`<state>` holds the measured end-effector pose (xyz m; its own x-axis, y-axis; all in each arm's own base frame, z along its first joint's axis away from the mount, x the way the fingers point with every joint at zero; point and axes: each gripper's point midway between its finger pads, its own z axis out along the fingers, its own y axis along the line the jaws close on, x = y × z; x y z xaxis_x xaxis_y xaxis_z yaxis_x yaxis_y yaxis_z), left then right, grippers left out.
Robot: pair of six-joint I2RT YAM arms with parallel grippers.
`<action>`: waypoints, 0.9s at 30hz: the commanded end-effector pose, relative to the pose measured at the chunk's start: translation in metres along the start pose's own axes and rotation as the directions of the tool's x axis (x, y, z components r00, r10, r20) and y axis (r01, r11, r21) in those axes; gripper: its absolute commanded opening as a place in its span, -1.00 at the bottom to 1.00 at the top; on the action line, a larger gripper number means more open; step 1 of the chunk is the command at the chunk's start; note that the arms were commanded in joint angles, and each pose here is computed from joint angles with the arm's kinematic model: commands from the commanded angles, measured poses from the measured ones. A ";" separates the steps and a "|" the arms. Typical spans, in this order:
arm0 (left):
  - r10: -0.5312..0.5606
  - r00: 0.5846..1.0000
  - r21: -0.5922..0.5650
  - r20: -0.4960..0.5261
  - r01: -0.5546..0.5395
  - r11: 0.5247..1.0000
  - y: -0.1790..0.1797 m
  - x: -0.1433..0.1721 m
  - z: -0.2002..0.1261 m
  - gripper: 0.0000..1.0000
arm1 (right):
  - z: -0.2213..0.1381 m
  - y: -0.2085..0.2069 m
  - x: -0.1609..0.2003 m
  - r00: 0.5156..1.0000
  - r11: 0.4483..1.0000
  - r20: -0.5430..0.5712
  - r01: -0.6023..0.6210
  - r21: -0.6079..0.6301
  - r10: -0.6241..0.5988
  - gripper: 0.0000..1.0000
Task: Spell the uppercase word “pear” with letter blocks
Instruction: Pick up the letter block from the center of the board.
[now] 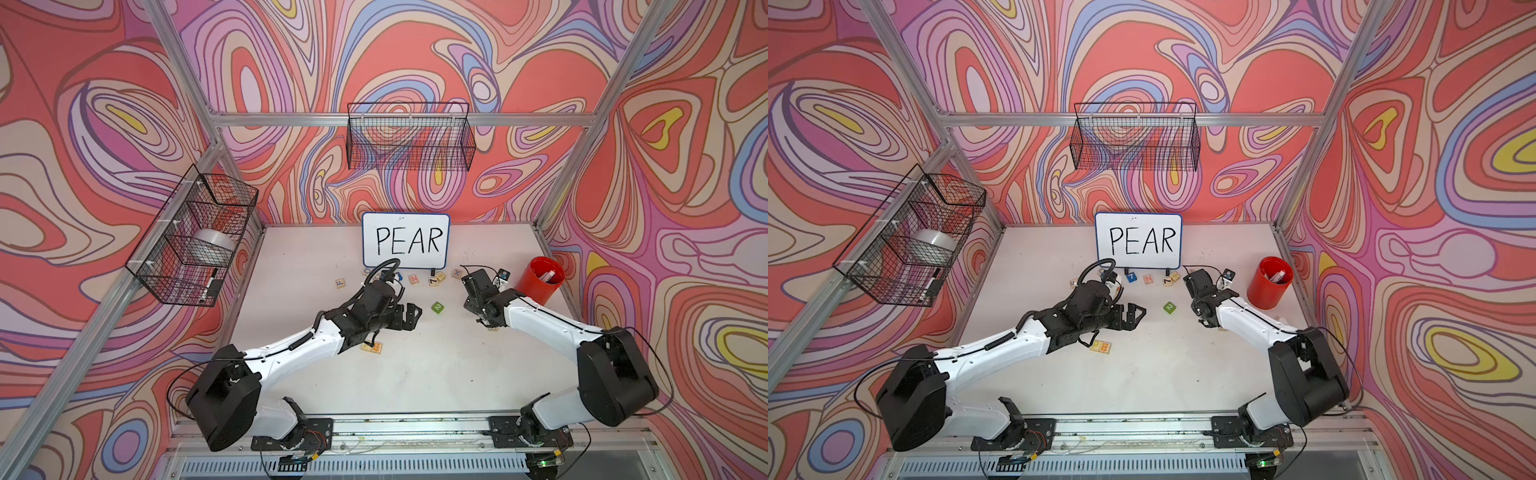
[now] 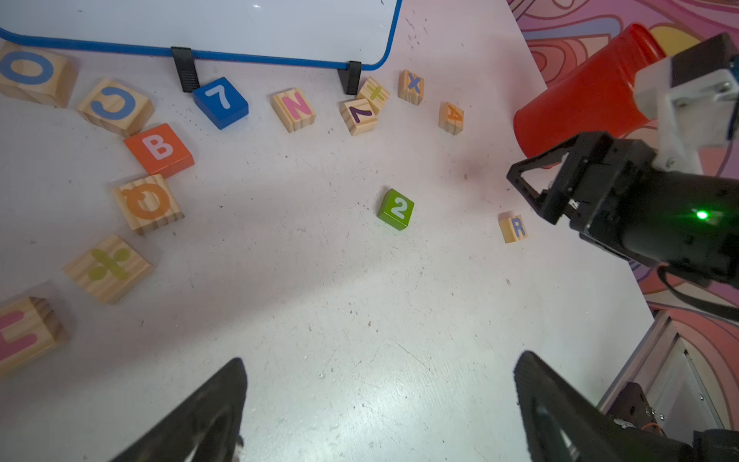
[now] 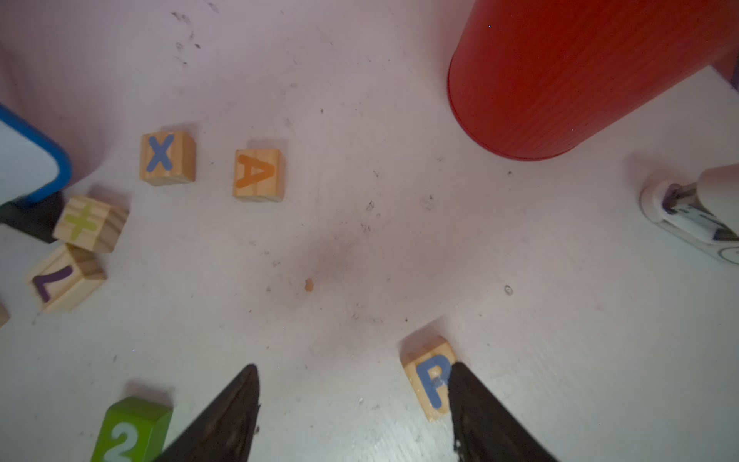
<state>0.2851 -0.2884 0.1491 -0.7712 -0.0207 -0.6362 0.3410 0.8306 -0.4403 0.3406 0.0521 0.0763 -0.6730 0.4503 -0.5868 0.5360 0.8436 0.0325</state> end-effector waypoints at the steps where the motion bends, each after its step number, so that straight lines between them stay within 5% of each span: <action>1: 0.026 0.999 -0.008 0.038 -0.025 1.000 -0.004 -0.012 0.001 1.00 | 0.019 0.021 -0.017 1.000 0.999 -0.010 -0.006 -0.037 0.006 0.52; 12: 0.067 0.997 -0.127 0.048 -0.061 0.990 0.016 -0.016 -0.004 1.00 | 0.078 0.046 -0.034 0.998 0.999 -0.060 -0.004 -0.044 0.001 0.52; 27: 0.061 0.997 -0.179 0.046 -0.052 0.983 0.025 -0.017 -0.002 1.00 | 0.112 0.053 -0.026 0.994 0.998 -0.089 0.059 0.019 -0.057 0.31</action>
<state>0.3036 -0.2694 0.1498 -0.7234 -0.0074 -0.6904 0.2891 0.9048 -0.3125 0.4514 0.0547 0.0215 -0.7157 0.4335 -0.5476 0.5044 0.8631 0.0241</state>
